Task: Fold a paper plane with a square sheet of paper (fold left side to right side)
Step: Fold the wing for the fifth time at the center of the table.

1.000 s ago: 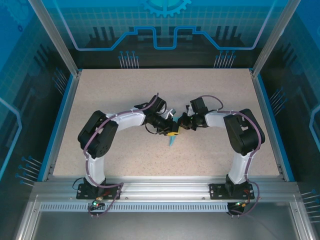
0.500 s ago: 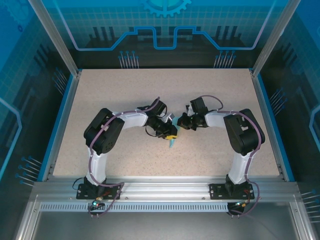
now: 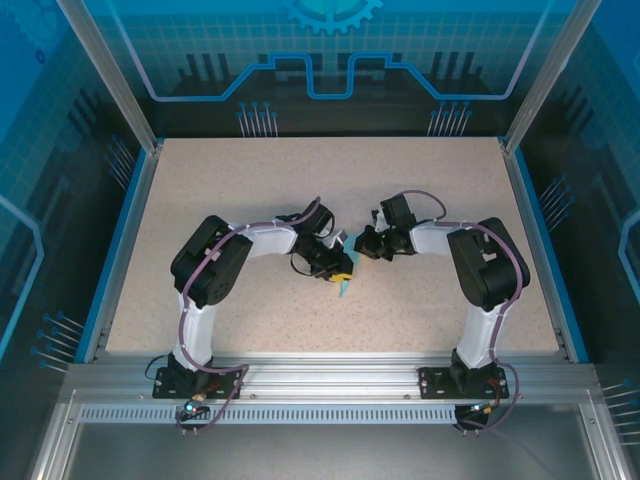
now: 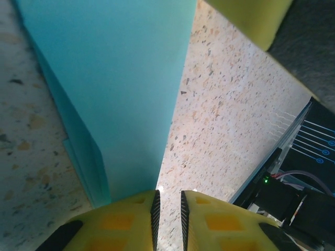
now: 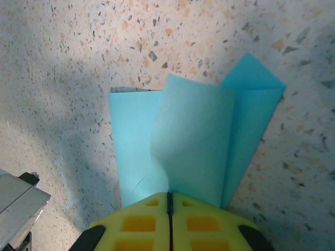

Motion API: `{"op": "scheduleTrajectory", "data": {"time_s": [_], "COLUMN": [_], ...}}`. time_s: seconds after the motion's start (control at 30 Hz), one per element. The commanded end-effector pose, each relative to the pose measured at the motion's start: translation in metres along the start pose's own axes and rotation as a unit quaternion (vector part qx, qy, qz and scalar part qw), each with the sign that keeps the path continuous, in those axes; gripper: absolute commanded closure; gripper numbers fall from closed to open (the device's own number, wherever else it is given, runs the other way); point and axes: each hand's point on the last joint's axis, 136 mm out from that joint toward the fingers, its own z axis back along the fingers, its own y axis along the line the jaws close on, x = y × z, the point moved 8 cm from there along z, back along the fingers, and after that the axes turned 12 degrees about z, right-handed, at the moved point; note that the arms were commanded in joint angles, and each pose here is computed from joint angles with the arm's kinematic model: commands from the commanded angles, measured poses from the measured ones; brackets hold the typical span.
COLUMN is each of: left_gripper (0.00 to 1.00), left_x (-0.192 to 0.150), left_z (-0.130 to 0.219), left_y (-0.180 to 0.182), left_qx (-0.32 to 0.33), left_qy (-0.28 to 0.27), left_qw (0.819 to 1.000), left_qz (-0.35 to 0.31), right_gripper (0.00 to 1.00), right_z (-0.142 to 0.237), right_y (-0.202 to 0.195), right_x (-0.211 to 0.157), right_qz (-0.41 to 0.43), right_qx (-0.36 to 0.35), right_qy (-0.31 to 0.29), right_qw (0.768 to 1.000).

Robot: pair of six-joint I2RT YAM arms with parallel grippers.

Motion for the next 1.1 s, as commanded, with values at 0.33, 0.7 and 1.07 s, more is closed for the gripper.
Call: {"op": "scheduleTrajectory", "data": {"time_s": [0.33,0.7,1.07], "left_gripper": [0.83,0.9,0.93], "left_x": [-0.011,-0.014,-0.015], "left_z": [-0.014,-0.016,-0.015], "left_y": [0.034,0.044,0.044], "left_qx": [0.072,0.085,0.09], "left_qy": [0.005,0.004,0.0], "left_qw": [0.997,0.996,0.995], "left_qz": [0.029,0.038,0.038], "right_gripper": [0.93,0.95,0.96], "right_z": [-0.005,0.041,0.024], "right_y": [-0.009,0.029,0.035], "right_x": [-0.017,0.0,-0.037], "right_qz": [-0.006,0.042,0.05], "right_qx": [-0.035,0.028,0.056], "right_qy": [0.047,-0.041,0.013], "right_qw": [0.998,0.998,0.997]}}
